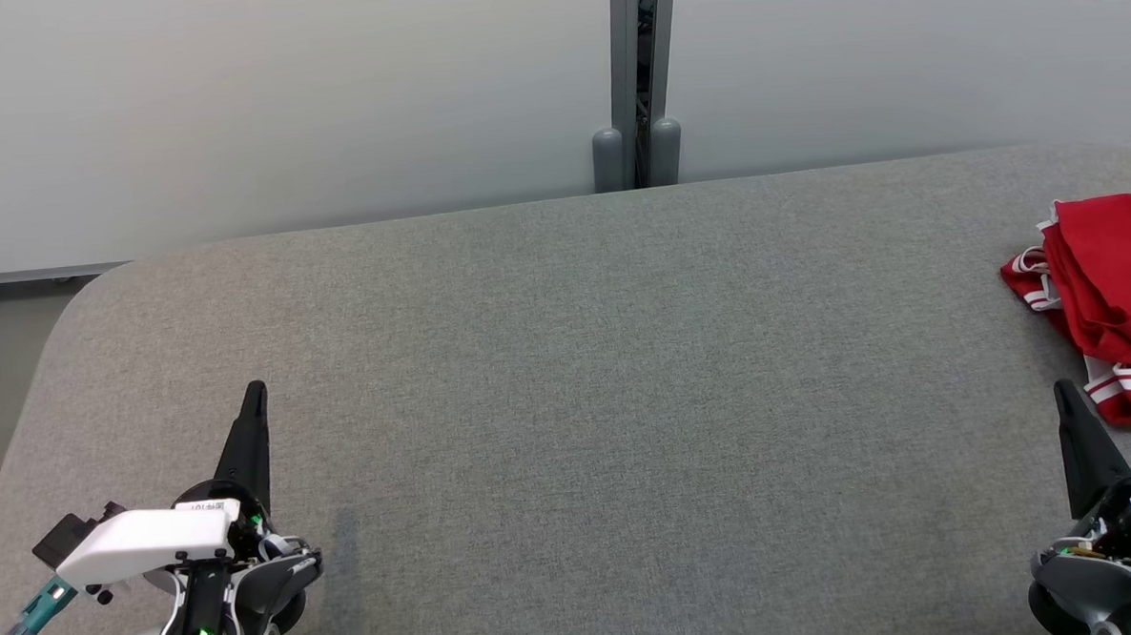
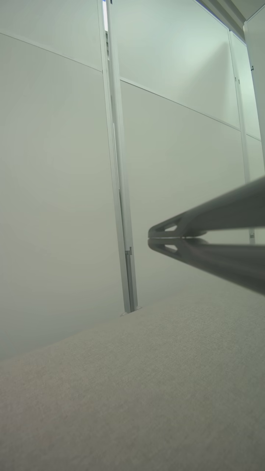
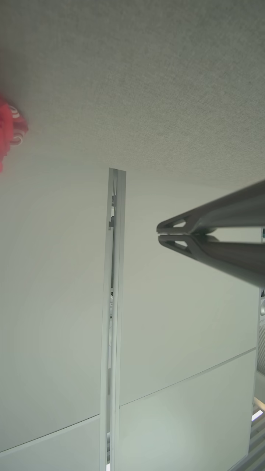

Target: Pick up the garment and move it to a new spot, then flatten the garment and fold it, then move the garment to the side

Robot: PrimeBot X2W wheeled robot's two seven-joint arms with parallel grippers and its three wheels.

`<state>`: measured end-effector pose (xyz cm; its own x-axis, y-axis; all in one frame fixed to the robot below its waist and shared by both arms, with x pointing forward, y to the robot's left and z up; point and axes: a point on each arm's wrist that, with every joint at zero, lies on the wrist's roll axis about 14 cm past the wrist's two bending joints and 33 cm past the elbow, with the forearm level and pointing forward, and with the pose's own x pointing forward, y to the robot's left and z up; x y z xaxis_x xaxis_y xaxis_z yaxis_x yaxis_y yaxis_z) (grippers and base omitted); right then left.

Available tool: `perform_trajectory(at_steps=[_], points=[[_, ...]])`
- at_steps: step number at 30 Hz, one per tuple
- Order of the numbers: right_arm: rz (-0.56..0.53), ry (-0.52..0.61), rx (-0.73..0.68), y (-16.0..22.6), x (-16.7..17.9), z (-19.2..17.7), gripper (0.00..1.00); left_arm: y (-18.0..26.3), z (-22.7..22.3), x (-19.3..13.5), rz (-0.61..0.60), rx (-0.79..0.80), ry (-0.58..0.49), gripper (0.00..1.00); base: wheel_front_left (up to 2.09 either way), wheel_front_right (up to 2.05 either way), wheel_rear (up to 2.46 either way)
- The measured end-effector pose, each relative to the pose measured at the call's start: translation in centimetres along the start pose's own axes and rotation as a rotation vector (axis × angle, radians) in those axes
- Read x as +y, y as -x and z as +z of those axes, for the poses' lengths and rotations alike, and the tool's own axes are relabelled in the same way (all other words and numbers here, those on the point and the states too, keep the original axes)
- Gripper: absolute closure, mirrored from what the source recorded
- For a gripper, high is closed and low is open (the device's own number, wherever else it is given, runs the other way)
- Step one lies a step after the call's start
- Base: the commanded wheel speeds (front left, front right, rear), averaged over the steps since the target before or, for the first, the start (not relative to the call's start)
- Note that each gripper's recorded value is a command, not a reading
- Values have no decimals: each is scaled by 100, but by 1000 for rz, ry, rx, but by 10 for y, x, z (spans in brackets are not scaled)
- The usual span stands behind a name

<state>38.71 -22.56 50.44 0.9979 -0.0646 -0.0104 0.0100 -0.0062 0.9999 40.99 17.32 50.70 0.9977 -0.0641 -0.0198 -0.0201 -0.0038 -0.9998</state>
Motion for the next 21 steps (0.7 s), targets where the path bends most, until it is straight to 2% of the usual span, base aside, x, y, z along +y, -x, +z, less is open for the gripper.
perform_trajectory(at_steps=[21], points=[[0, 0, -1, 0, 0, 0, 100, 0, 0, 0, 0, 1, 1, 100, 0, 0, 0]])
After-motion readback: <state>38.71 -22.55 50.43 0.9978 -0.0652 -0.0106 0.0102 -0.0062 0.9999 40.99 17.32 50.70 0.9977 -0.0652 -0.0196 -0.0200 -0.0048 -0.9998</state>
